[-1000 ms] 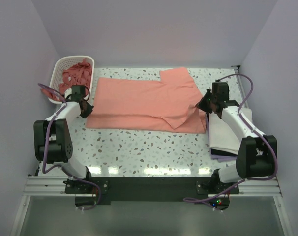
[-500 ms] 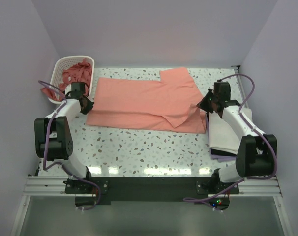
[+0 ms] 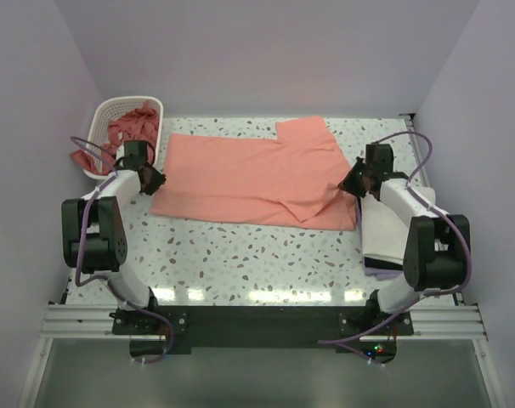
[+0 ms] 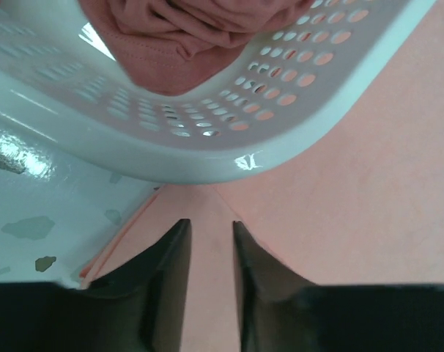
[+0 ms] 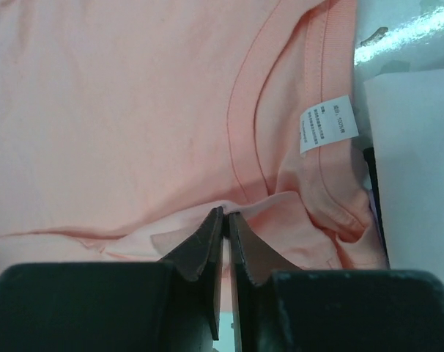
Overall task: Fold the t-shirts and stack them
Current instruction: Fold the tshirt
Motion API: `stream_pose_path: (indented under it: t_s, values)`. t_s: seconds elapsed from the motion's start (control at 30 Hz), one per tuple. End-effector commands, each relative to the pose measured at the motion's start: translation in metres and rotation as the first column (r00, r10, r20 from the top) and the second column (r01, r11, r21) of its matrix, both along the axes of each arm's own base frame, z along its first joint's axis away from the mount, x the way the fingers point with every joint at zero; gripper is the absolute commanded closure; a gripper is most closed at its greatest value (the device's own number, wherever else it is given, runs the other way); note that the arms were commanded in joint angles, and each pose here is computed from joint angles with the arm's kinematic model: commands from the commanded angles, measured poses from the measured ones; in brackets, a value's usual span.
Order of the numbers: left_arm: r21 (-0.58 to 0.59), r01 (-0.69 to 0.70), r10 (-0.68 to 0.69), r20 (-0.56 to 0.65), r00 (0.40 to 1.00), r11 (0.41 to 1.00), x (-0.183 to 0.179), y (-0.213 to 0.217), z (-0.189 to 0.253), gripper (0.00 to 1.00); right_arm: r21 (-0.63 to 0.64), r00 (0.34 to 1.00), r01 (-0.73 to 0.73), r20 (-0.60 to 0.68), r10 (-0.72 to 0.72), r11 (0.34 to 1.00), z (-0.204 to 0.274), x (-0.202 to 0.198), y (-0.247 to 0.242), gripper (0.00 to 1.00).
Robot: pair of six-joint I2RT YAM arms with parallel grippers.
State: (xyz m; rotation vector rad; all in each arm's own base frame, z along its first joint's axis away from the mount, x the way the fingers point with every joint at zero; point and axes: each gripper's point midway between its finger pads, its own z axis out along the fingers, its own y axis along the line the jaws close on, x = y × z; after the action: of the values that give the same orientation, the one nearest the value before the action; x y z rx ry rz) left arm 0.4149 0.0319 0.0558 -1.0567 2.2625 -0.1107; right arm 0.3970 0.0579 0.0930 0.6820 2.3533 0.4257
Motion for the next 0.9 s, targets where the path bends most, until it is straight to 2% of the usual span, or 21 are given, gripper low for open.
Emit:
stream_pose_path:
  t_s: [0.0, 0.03, 0.07, 0.2, 0.43, 0.67, 0.87]
  values:
    - [0.005, 0.062, -0.062, 0.132, 0.989, 0.998, 0.026, -0.003, 0.036, 0.61, 0.004, 0.999, 0.007, 0.052, -0.007, 1.000, 0.009, 0.019, -0.003, 0.89]
    - [0.004, 0.071, -0.071, 0.133, 0.989, 0.997, 0.024, -0.004, 0.036, 0.55, 0.003, 0.999, 0.007, 0.054, -0.007, 1.000, 0.009, 0.020, -0.004, 0.83]
    - [0.000, 0.078, -0.078, 0.149, 0.986, 0.997, 0.023, -0.006, 0.042, 0.47, 0.001, 0.998, 0.005, 0.056, -0.005, 1.000, 0.008, 0.019, -0.004, 0.68]
    - [-0.017, 0.096, -0.091, 0.180, 0.979, 0.995, 0.014, -0.011, 0.055, 0.38, -0.013, 0.997, -0.022, 0.073, 0.023, 1.000, 0.016, 0.016, -0.004, 0.50]
    - [-0.080, 0.105, -0.087, 0.207, 0.974, 0.991, -0.022, -0.041, 0.056, 0.37, -0.039, 0.991, -0.086, 0.096, 0.089, 0.996, 0.025, -0.015, 0.013, 0.47]
    - [-0.165, 0.169, -0.128, 0.233, 0.964, 0.972, -0.041, -0.078, 0.032, 0.41, -0.028, 0.986, -0.142, 0.079, 0.144, 0.990, -0.001, -0.051, 0.055, 0.48]
    - [-0.154, 0.149, -0.118, 0.194, 0.974, 0.977, -0.051, -0.074, 0.014, 0.43, 0.043, 0.988, -0.142, 0.067, 0.139, 0.989, -0.028, -0.060, 0.078, 0.49]
